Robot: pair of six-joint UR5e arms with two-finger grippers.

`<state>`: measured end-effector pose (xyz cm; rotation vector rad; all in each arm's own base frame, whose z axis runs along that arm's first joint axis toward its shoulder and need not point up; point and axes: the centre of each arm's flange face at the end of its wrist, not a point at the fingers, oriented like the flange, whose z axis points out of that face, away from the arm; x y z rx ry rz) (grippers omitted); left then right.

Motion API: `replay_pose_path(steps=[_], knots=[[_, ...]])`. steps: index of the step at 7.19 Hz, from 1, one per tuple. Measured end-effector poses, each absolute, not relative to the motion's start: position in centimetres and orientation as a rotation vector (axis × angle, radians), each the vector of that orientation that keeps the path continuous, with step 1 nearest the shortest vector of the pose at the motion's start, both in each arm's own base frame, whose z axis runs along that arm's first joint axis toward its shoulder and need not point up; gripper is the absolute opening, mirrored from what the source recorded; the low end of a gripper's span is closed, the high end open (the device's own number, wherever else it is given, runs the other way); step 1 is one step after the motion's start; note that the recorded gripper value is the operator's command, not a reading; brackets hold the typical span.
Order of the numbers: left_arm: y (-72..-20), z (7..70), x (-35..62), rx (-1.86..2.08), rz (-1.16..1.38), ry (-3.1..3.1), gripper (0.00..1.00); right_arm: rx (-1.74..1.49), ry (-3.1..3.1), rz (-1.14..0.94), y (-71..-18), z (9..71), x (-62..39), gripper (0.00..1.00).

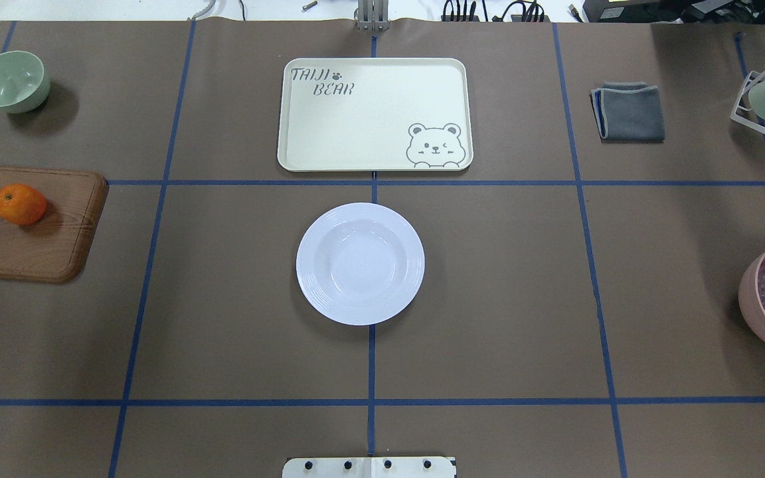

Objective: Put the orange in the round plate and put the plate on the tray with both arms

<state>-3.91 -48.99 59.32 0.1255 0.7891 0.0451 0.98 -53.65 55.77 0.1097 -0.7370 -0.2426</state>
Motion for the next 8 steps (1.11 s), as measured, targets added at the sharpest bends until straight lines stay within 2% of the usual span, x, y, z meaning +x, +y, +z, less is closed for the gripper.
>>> replay_pose_path(steps=[8], knots=[[-45.8,60.3,-3.6,0.156,0.063,0.811,0.98,0.108,-0.757,-0.247,-52.8,55.8,1.0,1.00]])
